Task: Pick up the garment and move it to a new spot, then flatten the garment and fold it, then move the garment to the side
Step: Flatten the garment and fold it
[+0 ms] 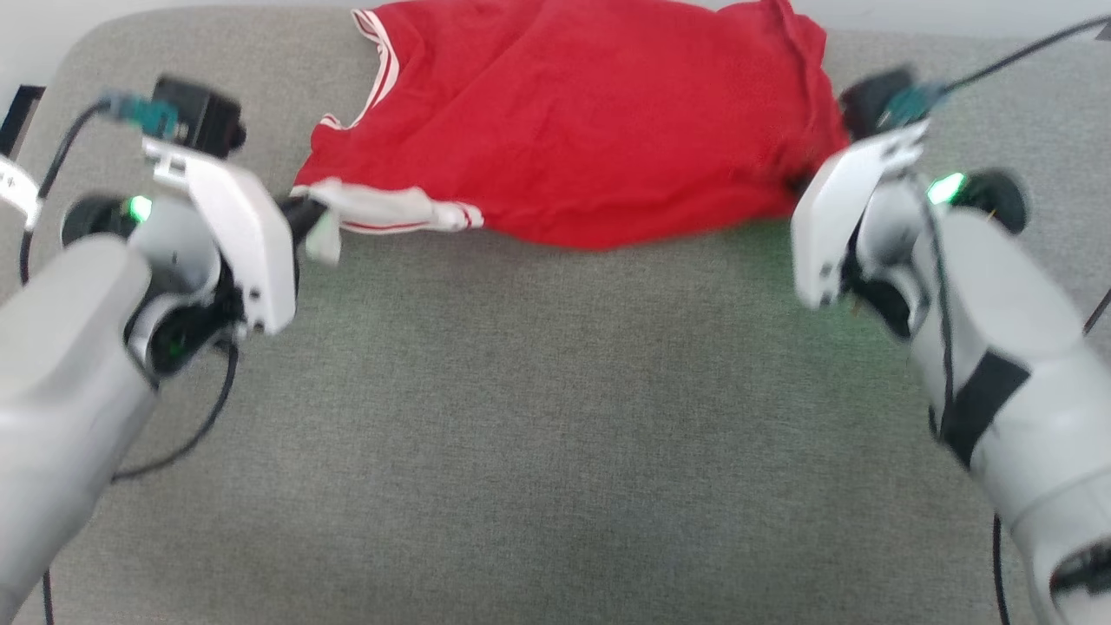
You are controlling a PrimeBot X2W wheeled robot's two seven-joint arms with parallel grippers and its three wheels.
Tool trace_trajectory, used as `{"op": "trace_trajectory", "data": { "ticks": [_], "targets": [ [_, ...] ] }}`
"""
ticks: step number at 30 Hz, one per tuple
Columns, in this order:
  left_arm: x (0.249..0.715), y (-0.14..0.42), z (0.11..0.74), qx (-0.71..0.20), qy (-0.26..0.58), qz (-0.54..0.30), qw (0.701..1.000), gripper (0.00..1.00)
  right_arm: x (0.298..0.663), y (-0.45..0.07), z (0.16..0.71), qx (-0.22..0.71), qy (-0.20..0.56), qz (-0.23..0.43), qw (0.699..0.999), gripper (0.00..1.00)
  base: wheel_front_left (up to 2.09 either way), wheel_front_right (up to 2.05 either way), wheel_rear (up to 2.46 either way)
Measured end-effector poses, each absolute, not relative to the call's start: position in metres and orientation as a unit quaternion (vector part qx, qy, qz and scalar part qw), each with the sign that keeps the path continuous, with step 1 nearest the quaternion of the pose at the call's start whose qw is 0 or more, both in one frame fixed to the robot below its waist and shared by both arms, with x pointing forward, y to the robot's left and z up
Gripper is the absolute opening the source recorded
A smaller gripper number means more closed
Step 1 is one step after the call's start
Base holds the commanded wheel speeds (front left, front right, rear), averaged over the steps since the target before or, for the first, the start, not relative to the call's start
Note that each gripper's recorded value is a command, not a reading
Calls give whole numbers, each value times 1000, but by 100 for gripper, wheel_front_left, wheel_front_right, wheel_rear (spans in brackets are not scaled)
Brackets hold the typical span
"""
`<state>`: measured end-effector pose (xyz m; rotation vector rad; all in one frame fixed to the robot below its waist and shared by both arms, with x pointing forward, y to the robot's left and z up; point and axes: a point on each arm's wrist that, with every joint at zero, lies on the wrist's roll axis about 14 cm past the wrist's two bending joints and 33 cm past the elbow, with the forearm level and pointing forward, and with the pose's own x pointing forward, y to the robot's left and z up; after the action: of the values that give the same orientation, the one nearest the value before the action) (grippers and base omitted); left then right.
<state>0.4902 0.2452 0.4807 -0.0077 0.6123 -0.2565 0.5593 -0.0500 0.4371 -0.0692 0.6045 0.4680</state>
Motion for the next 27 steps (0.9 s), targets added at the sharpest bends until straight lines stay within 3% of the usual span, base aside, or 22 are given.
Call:
{"op": "trace_trajectory", "data": {
  "ticks": [11, 22, 27],
  "targets": [
    [371, 227, 423, -57, 448, -123, 884, 0, 478, -83, 408, -20, 375, 277, 885, 0, 0, 0, 0],
    [261, 209, 412, -110, 553, -91, 821, 0, 389, -119, 393, -36, 463, 312, 829, 0, 0, 0, 0],
    [248, 205, 416, -121, 560, -91, 815, 0, 366, -131, 391, -18, 487, 307, 818, 0, 0, 0, 0]
  ]
}}
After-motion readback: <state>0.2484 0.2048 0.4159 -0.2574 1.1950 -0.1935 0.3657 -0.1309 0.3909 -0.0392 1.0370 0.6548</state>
